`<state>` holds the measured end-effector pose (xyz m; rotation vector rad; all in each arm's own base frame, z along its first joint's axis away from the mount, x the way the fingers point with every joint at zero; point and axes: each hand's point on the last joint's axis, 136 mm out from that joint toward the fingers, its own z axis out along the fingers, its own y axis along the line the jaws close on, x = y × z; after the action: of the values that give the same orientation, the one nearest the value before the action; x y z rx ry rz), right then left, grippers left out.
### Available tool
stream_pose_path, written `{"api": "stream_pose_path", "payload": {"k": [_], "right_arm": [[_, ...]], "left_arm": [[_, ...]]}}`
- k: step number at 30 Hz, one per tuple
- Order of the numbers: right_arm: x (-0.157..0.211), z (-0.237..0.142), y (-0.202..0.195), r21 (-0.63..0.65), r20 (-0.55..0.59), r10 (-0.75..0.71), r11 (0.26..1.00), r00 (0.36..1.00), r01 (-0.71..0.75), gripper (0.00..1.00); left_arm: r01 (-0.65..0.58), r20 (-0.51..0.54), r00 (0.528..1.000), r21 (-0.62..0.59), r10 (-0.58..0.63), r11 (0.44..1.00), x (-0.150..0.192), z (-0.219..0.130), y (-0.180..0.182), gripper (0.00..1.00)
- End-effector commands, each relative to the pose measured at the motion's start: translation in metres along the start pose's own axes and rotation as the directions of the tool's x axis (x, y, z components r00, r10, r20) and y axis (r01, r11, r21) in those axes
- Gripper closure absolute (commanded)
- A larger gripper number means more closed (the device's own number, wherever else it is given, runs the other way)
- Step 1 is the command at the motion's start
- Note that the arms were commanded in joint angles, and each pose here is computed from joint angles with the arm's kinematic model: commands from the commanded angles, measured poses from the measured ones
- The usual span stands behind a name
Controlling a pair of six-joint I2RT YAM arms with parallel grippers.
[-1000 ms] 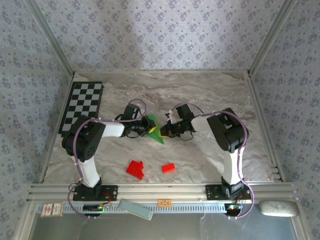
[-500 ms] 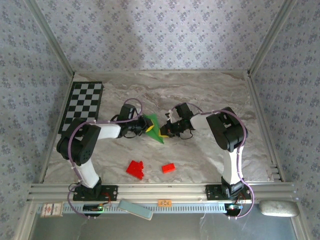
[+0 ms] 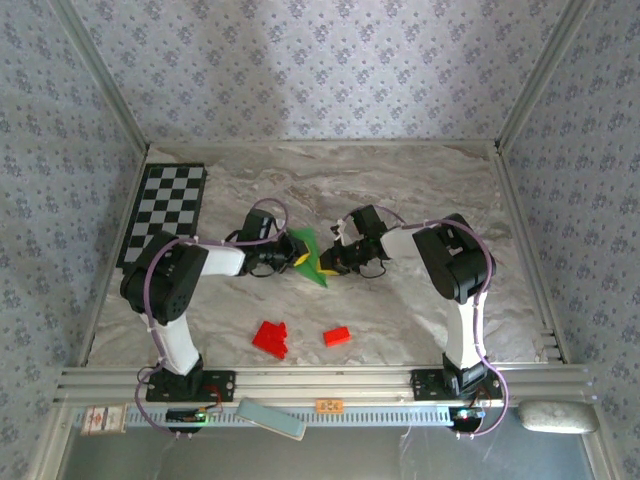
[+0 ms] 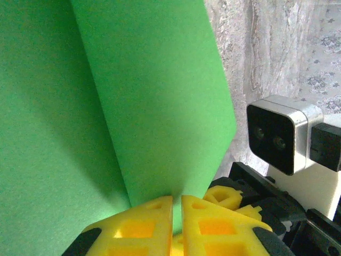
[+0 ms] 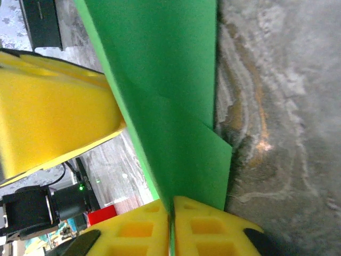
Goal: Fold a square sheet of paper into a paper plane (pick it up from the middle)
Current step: Fourth fold the wing at the center of the table.
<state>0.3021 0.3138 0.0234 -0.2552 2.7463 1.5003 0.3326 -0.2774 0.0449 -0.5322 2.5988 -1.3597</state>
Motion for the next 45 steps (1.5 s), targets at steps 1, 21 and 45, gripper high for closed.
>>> {"api": "stream_pose_path", "payload": {"k": [1, 21, 45], "right_arm": [[0.017, -0.003, -0.076, 0.234, 0.016, 0.156, 0.96, 0.988, -0.155, 0.83], [0.018, -0.006, -0.08, 0.239, 0.015, 0.17, 0.956, 0.985, -0.169, 0.94], [0.041, -0.01, -0.057, 0.166, -0.176, -0.025, 0.985, 0.984, 0.055, 0.97]], "left_arm": [[-0.039, -0.017, 0.999, 0.042, 0.039, 0.998, -0.001, 0.006, -0.018, 0.88], [-0.068, 0.004, 0.998, 0.037, 0.068, 0.997, -0.002, -0.003, -0.023, 0.87], [-0.103, 0.075, 0.992, -0.03, 0.105, 0.994, -0.001, -0.025, -0.004, 0.87]]}}
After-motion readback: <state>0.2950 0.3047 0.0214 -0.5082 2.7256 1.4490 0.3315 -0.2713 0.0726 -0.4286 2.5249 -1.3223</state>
